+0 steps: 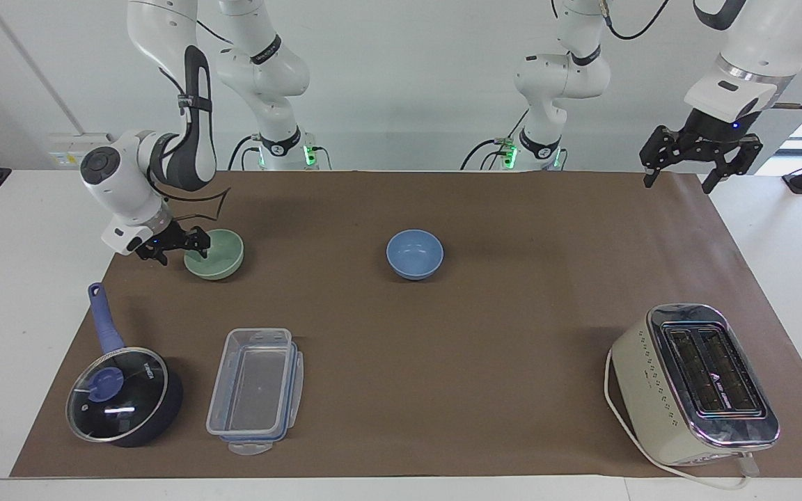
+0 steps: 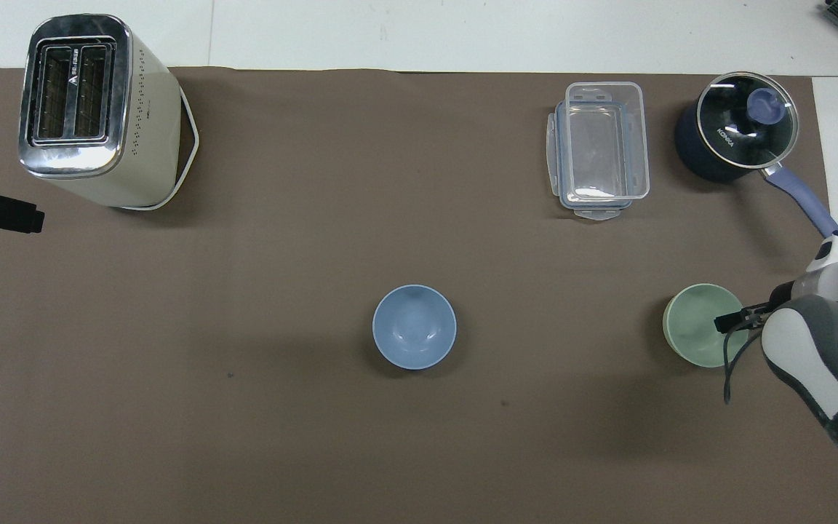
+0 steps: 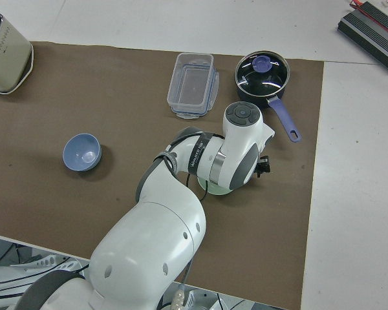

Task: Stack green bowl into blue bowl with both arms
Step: 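Grasp the green bowl rim with the right gripper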

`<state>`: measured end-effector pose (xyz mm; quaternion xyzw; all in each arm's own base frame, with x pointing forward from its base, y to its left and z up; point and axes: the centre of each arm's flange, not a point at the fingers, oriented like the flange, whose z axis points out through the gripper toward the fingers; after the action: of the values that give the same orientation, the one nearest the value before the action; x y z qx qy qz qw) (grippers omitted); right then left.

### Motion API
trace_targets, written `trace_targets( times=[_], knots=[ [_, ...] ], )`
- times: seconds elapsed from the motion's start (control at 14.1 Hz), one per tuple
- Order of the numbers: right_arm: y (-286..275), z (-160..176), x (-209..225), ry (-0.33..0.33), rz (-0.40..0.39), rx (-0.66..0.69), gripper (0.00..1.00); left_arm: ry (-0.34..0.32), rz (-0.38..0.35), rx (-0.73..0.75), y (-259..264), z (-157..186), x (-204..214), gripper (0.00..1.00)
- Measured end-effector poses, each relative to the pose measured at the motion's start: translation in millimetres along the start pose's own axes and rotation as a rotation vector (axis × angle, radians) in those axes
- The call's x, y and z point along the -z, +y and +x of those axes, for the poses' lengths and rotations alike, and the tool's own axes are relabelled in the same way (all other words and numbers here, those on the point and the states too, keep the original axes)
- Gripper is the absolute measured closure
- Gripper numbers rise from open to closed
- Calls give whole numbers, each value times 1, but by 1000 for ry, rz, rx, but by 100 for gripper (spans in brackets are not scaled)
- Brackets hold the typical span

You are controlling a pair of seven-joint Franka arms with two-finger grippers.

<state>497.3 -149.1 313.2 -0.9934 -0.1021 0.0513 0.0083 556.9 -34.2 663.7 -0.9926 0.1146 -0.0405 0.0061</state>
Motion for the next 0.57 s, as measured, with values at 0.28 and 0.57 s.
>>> trace_targets(
  times=[0.28,0.57],
  knots=[
    [-1,-1,4,-3,2,2,6,-15,-2,1,0,1,-3,0],
    [-1,0,6,-7,4,5,45,-33,-5,3,-1,-3,-2,0]
  ],
)
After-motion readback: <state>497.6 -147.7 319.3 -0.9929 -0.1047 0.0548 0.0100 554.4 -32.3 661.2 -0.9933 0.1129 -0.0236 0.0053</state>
